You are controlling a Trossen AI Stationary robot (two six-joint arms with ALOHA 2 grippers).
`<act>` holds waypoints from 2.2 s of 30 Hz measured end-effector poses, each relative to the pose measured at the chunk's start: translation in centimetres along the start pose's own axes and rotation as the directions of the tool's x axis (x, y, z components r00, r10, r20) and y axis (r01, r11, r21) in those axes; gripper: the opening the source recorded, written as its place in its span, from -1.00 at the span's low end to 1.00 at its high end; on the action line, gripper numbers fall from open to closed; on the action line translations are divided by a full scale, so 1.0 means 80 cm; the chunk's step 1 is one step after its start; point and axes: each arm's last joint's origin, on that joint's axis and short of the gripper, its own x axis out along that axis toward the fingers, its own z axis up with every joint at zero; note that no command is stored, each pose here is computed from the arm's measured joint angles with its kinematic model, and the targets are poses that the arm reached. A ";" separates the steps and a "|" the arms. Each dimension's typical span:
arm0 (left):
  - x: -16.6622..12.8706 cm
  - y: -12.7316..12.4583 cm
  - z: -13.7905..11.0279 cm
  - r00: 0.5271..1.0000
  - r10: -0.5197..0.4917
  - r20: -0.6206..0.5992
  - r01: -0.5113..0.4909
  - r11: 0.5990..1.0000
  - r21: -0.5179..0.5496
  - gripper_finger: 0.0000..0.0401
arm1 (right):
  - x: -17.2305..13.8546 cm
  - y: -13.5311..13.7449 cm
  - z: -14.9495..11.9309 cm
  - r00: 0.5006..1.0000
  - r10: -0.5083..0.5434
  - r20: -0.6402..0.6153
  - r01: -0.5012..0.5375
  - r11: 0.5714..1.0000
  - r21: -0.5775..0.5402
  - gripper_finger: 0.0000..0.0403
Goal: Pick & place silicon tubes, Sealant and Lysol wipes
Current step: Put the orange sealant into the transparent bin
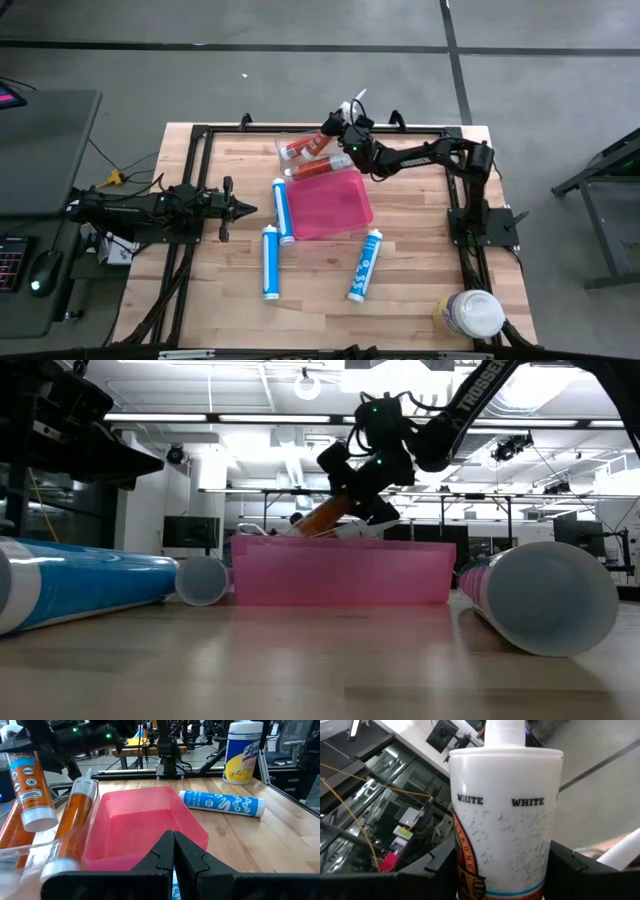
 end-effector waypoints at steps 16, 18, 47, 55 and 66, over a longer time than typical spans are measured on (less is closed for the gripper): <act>0.000 0.000 0.000 1.000 0.000 0.000 0.000 1.000 0.000 -1.00 | -0.018 0.006 -0.019 1.000 -0.013 -0.029 0.012 1.000 -0.014 0.00; 0.000 0.000 0.000 1.000 0.000 0.000 0.000 1.000 0.000 -1.00 | -0.018 0.005 -0.020 0.999 -0.018 -0.033 0.018 1.000 -0.018 0.00; 0.000 0.000 0.000 1.000 0.000 0.000 0.000 1.000 0.000 -1.00 | -0.030 0.007 -0.034 0.993 -0.008 -0.122 -0.020 0.975 -0.223 0.24; 0.000 0.000 0.000 1.000 0.000 0.000 0.000 1.000 0.000 -1.00 | -0.030 0.001 -0.037 0.989 -0.047 -0.138 0.002 0.951 -0.310 0.24; 0.000 0.000 0.000 1.000 0.000 0.000 0.000 1.000 0.000 -1.00 | -0.031 0.007 -0.031 0.991 -0.033 -0.129 -0.039 0.854 -0.519 0.26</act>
